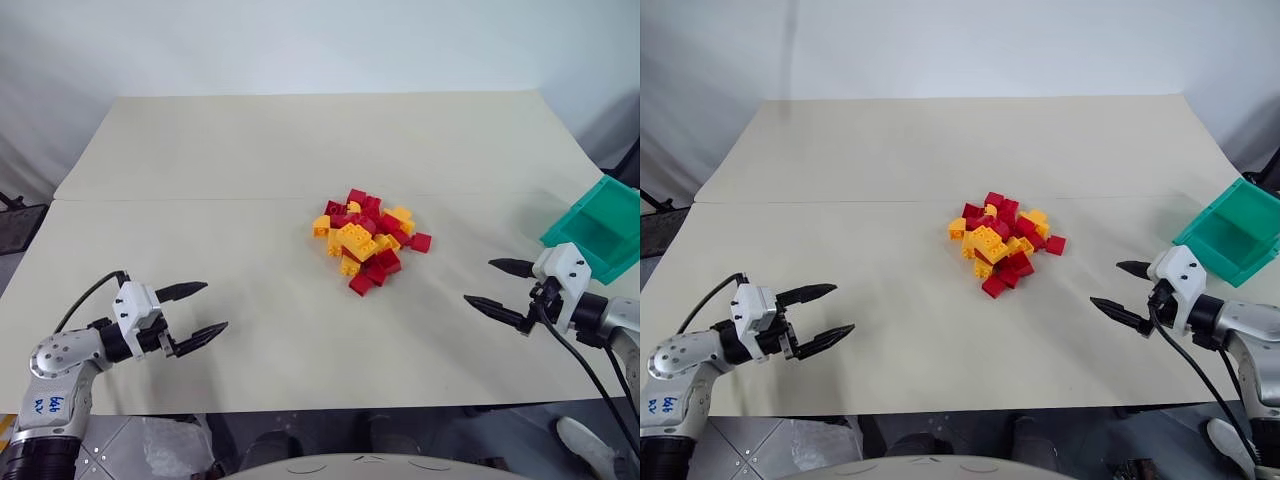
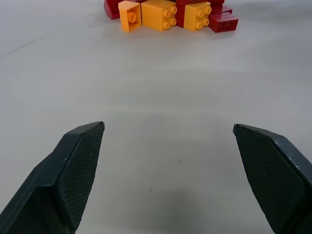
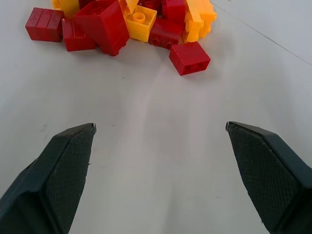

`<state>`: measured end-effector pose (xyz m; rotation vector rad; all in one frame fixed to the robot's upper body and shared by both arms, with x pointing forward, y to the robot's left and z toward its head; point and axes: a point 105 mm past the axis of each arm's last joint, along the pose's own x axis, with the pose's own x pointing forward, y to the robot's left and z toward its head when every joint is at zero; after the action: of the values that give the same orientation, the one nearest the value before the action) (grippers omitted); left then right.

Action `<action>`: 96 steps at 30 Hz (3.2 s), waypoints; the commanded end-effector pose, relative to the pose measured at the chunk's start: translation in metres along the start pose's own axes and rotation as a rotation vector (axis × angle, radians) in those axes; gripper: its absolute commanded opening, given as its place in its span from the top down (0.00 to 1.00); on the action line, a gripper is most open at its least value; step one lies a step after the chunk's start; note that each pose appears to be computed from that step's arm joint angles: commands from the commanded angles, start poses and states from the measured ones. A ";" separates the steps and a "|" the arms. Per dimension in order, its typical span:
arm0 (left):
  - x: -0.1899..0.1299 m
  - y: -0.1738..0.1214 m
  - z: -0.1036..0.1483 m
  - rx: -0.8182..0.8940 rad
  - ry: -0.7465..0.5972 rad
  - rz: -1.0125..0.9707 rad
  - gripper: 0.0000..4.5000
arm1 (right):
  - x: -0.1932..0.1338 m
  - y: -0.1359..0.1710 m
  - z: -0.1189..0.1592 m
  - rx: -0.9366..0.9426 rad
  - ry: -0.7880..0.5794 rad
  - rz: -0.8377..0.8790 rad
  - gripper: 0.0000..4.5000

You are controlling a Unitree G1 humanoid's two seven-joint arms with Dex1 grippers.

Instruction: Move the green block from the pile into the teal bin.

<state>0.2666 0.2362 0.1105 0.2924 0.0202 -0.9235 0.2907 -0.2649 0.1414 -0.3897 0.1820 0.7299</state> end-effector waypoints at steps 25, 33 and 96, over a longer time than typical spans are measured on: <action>0.017 0.015 0.034 0.024 -0.144 -0.076 0.00 | 0.023 0.053 0.060 0.126 -0.031 0.066 0.28; 0.021 0.011 0.043 0.046 -0.225 -0.134 0.00 | 0.065 0.086 0.091 0.105 -0.107 0.113 0.89; 0.065 0.004 0.048 0.096 -0.303 -0.352 0.00 | 0.018 -0.022 0.073 -0.007 -0.092 0.136 0.02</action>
<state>0.3037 0.1740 0.1442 0.2201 -0.2473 -1.3109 0.3290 -0.2298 0.1905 -0.3364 0.1747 0.8735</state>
